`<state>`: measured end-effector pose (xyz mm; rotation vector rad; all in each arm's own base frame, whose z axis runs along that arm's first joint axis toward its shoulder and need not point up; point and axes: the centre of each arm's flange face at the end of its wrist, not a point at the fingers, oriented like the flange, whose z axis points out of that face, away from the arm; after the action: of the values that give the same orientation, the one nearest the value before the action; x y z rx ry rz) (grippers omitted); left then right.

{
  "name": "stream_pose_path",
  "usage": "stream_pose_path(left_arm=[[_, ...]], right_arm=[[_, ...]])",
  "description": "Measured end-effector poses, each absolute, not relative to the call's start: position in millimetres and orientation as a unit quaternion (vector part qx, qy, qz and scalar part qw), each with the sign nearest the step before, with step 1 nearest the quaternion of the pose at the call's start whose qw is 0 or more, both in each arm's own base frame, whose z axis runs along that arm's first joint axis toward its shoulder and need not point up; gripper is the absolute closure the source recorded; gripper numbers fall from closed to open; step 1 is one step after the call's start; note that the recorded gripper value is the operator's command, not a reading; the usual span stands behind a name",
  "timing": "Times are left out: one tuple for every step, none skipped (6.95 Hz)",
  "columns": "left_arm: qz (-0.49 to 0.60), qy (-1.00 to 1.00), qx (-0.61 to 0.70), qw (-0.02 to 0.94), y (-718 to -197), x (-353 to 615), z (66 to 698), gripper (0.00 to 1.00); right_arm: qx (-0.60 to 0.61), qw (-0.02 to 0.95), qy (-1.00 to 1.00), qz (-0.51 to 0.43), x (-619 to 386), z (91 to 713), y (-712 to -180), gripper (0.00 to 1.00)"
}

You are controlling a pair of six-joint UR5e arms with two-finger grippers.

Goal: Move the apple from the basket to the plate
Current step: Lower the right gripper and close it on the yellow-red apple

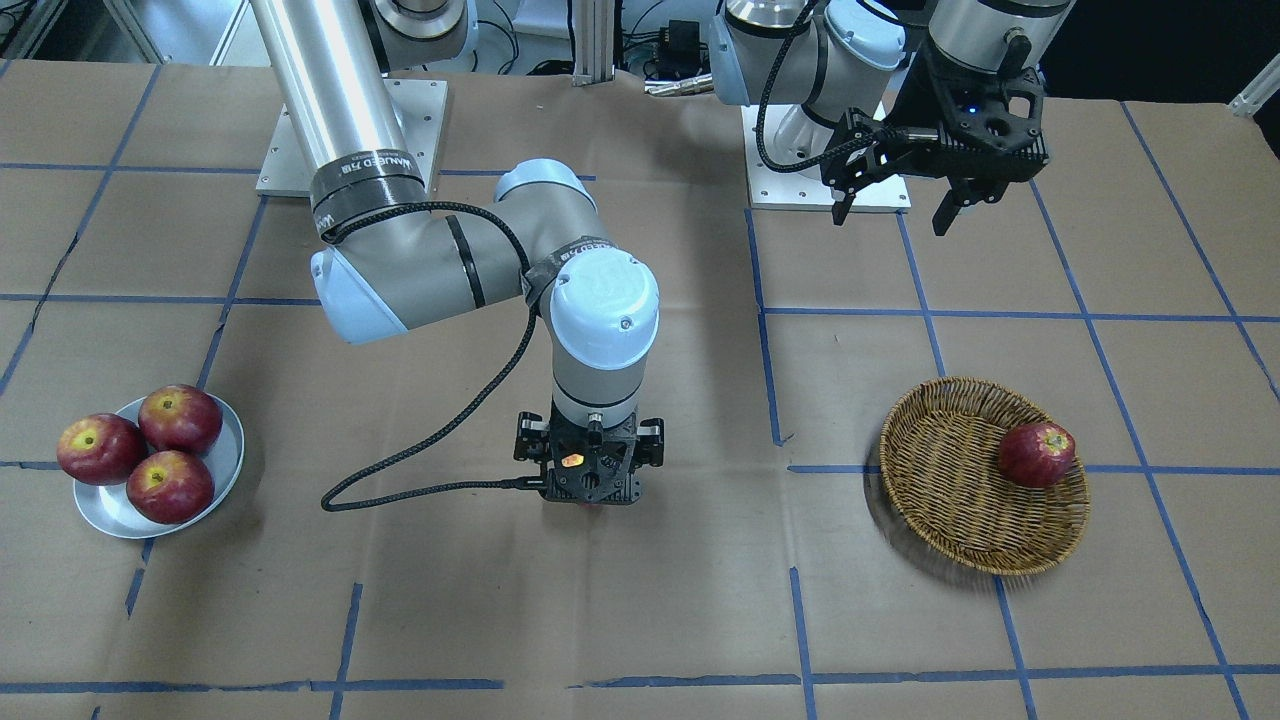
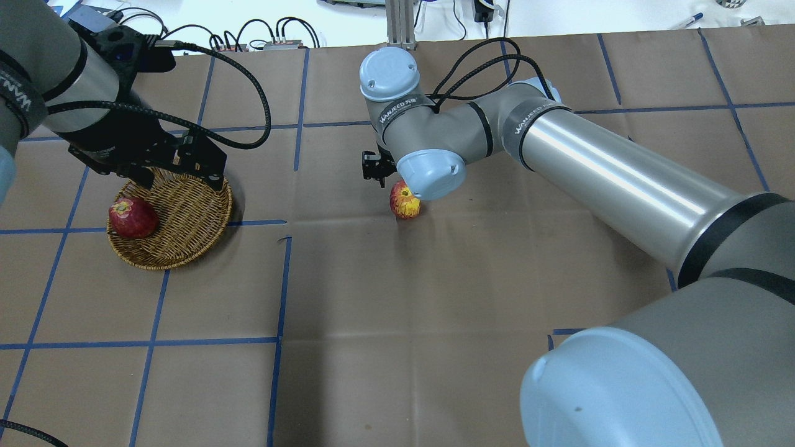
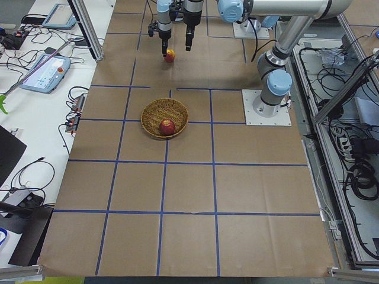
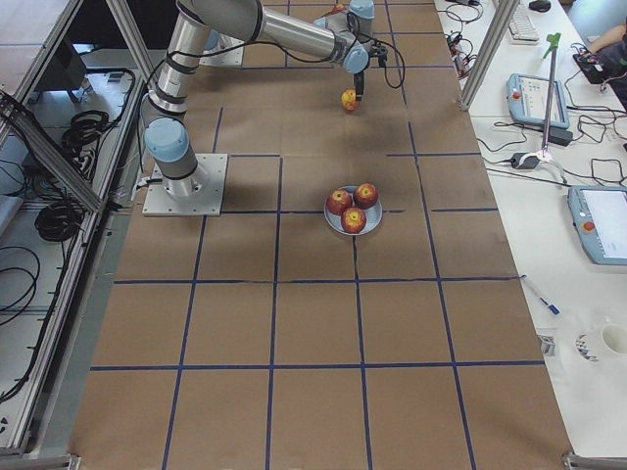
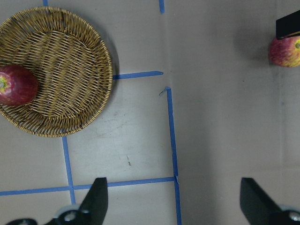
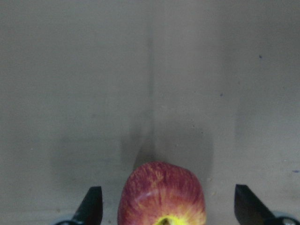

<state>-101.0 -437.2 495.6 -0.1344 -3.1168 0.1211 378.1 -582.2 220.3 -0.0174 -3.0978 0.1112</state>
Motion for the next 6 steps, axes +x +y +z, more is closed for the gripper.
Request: stream_pose_path(left_arm=[[0.041, -0.998, -0.043, 0.005, -437, -100, 497, 0.01], [0.046, -0.998, -0.041, 0.001, -439, -99, 498, 0.01], [0.051, -0.998, -0.038, -0.001, -442, -99, 498, 0.01], [0.056, -0.998, -0.039, 0.000, -444, -99, 498, 0.01], [0.057, -0.998, -0.041, 0.001, -445, -99, 498, 0.01], [0.055, -0.997, -0.044, 0.002, -447, -100, 496, 0.01]], right_arm=[[-0.005, 0.021, -0.999, 0.032, 377, 213, -580, 0.14], [-0.004, 0.022, -0.999, 0.027, 376, 207, -577, 0.39], [-0.004, 0.023, -0.999, 0.023, 375, 203, -575, 0.52], [-0.005, 0.022, -0.999, 0.025, 374, 206, -576, 0.59], [-0.006, 0.019, -0.999, 0.032, 374, 213, -580, 0.60], [-0.009, 0.015, -0.999, 0.041, 372, 226, -585, 0.61]])
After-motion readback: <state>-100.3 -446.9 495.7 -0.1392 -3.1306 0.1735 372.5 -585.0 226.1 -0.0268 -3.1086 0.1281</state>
